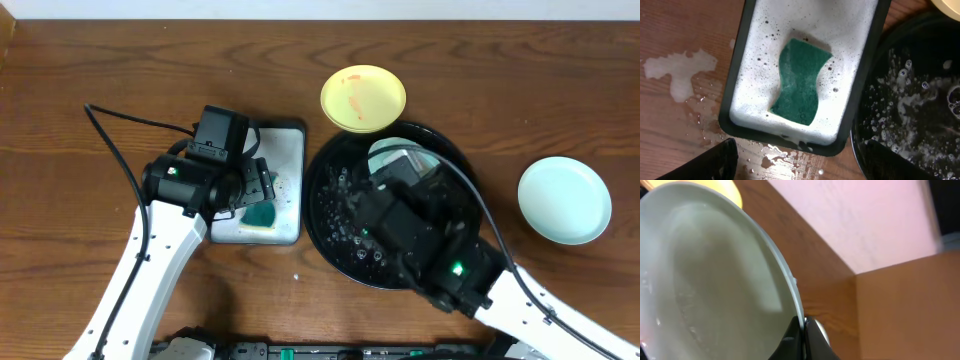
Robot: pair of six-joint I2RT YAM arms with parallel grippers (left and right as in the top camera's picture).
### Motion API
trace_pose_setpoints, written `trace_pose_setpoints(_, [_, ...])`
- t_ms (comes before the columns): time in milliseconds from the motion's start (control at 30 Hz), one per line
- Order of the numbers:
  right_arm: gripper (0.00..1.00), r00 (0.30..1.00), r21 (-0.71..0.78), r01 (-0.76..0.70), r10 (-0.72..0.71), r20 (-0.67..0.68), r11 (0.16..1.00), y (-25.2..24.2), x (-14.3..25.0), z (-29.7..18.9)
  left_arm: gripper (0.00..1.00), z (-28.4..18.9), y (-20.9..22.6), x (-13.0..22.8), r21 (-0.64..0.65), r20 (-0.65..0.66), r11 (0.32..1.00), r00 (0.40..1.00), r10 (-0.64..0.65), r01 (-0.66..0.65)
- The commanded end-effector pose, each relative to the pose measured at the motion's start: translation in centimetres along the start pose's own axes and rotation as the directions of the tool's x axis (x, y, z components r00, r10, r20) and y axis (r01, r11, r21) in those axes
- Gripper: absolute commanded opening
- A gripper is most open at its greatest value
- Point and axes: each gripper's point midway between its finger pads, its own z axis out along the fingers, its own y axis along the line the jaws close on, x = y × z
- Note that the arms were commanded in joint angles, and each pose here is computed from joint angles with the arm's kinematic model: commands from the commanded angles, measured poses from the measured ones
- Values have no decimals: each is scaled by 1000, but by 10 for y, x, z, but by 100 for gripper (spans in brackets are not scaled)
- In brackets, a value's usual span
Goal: Clean dirty plates on tray and stack at the side
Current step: 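Lift the pale green plate by its rim with the right gripper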
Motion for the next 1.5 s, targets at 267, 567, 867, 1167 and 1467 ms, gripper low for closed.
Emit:
trace_pose_setpoints(267, [1, 994, 128, 79, -88, 70, 989, -14, -15, -25, 82, -8, -1, -8, 4, 27, 1000, 1000, -2, 2])
trace_pose_setpoints(567, [1, 991, 149, 112, -122, 63, 983, -17, -15, -25, 82, -8, -1, -7, 4, 27, 1000, 1000, -2, 2])
trace_pose_setpoints(867, [1, 988, 155, 130, -140, 60, 979, -18, -15, -26, 82, -8, -1, -7, 4, 27, 1000, 1000, -2, 2])
trace_pose_setpoints(1167, [1, 988, 155, 134, -145, 59, 979, -18, -15, -26, 82, -8, -1, -7, 4, 27, 1000, 1000, -2, 2])
trace_pose_setpoints(1467, [1, 987, 156, 137, -147, 58, 978, -18, -15, -25, 82, -8, -1, -7, 4, 27, 1000, 1000, -2, 2])
